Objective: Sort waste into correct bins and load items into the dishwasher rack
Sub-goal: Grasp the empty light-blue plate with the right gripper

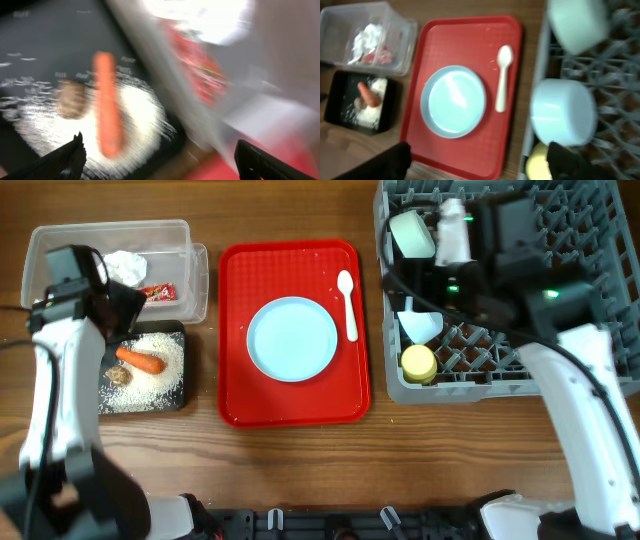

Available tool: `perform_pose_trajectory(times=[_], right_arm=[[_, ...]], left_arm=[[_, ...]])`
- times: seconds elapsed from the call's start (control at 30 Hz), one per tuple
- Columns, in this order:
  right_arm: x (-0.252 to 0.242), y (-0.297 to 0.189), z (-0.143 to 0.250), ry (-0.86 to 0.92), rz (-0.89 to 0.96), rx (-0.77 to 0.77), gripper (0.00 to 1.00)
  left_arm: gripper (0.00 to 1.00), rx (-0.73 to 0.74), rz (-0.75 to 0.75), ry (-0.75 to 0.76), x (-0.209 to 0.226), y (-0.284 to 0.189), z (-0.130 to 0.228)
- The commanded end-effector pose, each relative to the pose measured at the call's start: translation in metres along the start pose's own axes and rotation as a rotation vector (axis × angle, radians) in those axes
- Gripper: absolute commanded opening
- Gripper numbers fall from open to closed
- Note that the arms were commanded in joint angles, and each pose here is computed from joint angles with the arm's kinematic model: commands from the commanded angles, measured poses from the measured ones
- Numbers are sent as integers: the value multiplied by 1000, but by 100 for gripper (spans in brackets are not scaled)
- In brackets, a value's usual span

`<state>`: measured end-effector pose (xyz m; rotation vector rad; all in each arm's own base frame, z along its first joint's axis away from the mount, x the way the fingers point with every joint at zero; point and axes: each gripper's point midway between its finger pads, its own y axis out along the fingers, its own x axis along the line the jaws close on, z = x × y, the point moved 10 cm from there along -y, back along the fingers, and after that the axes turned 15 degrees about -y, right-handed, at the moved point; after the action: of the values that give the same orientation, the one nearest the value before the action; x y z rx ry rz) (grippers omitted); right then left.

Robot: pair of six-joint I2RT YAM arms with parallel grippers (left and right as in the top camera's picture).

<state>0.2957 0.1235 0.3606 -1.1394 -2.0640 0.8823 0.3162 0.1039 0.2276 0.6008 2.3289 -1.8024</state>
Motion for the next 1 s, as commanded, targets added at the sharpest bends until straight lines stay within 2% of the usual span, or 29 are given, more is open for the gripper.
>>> perform_pose_trajectory(times=[0.0,0.03,0.07,0.1,0.2,0.37,0.53,0.63,0.77,0.83,0.87,0.9,0.97], right_arm=[[12,73,10,112,-37,170,84],[13,94,15,148,-35,212,83],[14,117,22,217,-25,262,68],[13,141,32,302,-5,327,62],[18,201,58,381,-25,477,61],[41,263,81,322,-76,534,61],[39,274,87,330,-33,544,61],[37,276,93,328,-13,551,34],[34,281,111,309,-27,582,34],[35,282,111,303,-31,572,30],[36,283,110,300,-34,566,20],[36,283,109,299,-34,562,4],[36,284,109,297,-37,556,4]], left_arm=[[96,185,391,359,-19,-70,26],[96,182,423,411,-20,-82,34],[97,180,444,460,-21,-90,43],[99,186,467,517,-24,-96,53],[100,225,484,644,-32,-95,78],[100,254,428,659,-37,-76,86],[100,281,391,658,-39,-61,88],[100,281,386,658,-39,-60,88],[100,281,385,658,-39,-60,88],[100,281,386,658,-39,-60,88],[100,282,386,658,-39,-60,88],[100,282,386,658,-39,-60,88],[100,282,386,658,-39,-60,88]])
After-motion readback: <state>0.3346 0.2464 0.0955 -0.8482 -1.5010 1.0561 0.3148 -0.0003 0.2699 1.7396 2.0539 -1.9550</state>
